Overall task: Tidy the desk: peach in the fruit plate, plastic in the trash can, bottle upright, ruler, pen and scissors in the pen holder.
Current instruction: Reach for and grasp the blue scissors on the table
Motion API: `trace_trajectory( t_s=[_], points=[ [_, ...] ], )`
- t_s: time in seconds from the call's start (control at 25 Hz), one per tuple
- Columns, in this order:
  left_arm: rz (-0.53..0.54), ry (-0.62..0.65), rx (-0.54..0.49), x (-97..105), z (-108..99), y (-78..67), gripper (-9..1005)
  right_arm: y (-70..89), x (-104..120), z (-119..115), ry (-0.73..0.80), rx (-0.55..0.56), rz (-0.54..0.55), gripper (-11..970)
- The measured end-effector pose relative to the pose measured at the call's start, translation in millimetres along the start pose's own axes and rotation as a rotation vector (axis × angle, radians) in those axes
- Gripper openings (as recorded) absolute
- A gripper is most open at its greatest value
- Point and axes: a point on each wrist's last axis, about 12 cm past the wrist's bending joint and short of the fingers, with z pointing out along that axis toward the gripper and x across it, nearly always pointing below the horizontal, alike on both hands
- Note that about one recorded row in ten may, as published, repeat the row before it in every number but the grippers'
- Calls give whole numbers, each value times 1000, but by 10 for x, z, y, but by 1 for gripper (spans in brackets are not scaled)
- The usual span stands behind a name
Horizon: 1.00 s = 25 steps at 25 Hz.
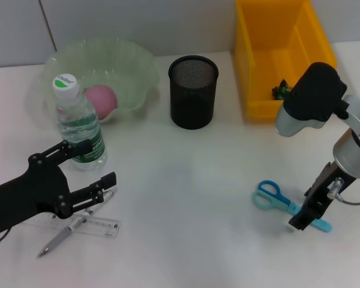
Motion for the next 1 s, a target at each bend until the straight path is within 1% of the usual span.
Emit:
trace_trajectory(
  t_s=[0.12,0.36,1.0],
  points=[
    [0,0,1,-1,2,0,804,-12,-4,4,-4,2,8,688],
    [1,-1,5,-12,18,8,804,-17,-1,5,-6,2,12,472],
    [6,-3,20,-42,66,24,804,-11,-6,40,-12,0,13,460]
  ],
)
